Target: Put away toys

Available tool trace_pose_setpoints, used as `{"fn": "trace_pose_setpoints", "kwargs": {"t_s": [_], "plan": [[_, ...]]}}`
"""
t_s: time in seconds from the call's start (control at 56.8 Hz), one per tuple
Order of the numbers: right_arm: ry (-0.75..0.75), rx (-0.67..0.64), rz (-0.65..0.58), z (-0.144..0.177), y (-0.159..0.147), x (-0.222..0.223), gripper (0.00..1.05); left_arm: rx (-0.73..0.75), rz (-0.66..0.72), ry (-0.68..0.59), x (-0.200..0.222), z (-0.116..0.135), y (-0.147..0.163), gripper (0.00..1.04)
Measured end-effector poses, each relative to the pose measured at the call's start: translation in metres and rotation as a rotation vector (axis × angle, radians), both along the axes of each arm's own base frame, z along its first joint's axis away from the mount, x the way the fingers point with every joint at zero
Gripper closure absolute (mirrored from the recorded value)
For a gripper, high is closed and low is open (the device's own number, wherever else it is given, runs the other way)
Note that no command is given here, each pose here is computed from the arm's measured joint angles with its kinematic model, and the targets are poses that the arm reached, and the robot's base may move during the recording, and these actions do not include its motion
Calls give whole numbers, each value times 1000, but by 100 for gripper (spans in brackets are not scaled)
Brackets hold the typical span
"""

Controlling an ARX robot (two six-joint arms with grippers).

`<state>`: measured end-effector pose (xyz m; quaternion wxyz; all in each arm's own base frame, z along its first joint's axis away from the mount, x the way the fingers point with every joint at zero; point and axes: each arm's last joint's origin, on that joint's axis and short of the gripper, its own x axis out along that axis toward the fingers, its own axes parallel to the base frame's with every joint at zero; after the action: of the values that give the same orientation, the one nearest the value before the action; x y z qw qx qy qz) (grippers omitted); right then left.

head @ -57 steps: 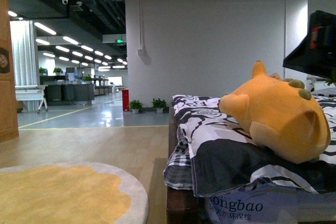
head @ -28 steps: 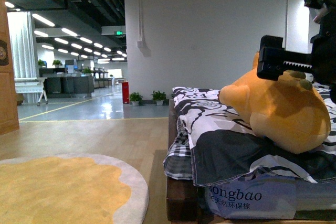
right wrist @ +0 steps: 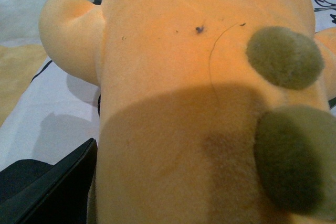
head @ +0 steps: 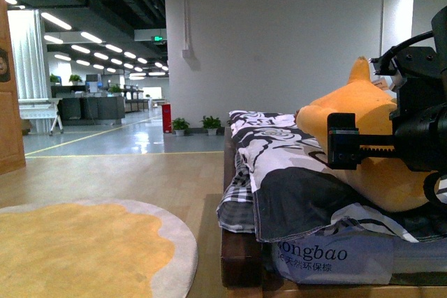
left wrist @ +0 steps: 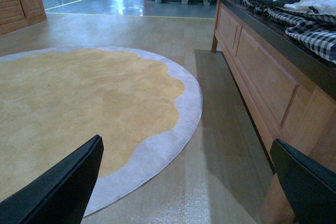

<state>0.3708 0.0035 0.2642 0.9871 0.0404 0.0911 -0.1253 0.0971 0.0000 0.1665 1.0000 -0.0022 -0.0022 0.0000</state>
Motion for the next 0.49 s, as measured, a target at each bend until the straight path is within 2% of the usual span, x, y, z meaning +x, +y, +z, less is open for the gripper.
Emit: {"fn": "trace_pose_setpoints", "kwargs": {"t_s": [0.053, 0.282, 0.493], "plan": [[-6, -5, -11, 1, 2, 0, 3, 0, 0, 0, 0, 0, 0, 6], [-52, -20, 24, 17, 9, -8, 42, 0, 0, 0, 0, 0, 0, 6], [-125, 25, 96, 44, 11, -24, 72, 0, 0, 0, 0, 0, 0, 6]]}}
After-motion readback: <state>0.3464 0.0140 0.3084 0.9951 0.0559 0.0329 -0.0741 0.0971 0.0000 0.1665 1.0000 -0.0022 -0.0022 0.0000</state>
